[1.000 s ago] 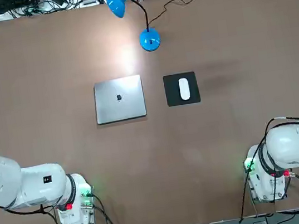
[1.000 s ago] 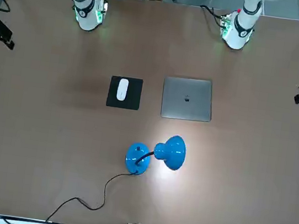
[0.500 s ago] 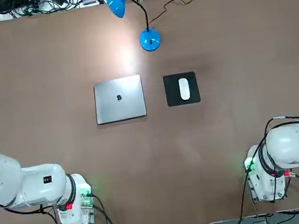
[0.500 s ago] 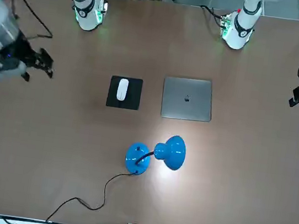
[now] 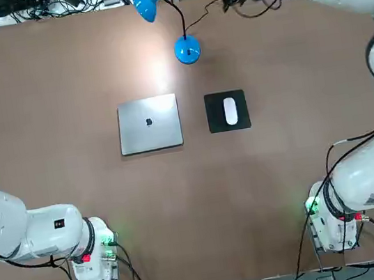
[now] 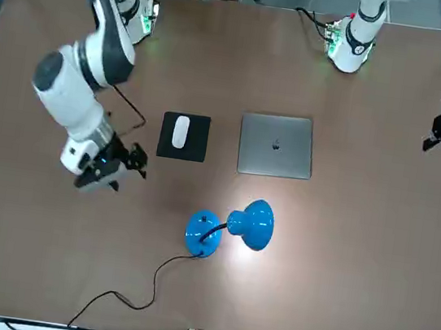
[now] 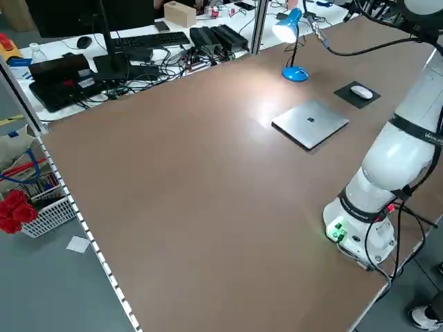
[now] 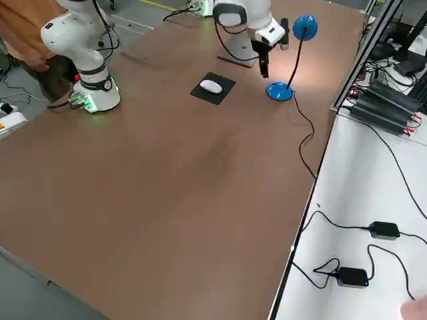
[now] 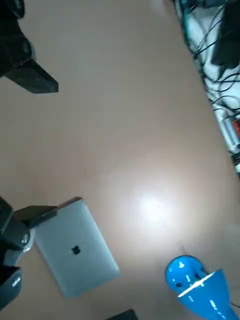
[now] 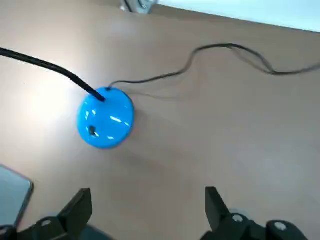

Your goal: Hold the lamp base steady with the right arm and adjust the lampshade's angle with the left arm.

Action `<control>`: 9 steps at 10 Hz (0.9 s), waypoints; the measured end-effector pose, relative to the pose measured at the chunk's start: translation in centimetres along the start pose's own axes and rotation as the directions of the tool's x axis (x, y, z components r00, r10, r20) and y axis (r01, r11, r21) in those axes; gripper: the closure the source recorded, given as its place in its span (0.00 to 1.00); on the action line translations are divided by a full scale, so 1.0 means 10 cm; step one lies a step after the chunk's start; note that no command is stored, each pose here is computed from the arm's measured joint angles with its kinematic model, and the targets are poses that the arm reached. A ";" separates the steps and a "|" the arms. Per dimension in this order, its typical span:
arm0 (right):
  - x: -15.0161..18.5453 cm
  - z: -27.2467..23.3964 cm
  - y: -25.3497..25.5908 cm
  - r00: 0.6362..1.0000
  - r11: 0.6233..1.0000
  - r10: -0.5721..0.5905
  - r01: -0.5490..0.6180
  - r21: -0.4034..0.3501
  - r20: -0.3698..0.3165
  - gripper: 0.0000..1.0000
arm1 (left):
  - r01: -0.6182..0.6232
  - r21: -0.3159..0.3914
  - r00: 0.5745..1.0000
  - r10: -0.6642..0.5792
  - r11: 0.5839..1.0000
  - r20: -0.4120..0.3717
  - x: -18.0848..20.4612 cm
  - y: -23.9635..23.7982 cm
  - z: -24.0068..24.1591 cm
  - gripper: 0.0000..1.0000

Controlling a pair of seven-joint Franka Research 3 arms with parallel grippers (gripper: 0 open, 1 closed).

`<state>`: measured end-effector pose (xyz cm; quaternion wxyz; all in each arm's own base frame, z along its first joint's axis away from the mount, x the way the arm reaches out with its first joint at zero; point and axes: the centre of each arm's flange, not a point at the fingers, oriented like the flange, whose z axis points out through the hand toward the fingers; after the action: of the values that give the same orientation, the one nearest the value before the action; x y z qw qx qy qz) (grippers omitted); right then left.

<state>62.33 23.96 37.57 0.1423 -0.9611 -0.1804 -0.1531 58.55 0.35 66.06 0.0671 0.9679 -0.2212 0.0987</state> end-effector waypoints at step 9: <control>0.05 2.01 -1.04 0.941 0.978 -0.166 0.195 0.069 -0.296 0.04 | -0.593 -0.113 0.803 0.596 0.797 -0.012 0.72 0.97 0.80 0.01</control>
<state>63.57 39.99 21.70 0.1991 -0.8998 -0.2523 -0.2951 61.95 -12.74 60.71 0.0841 0.8455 -0.5194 0.0905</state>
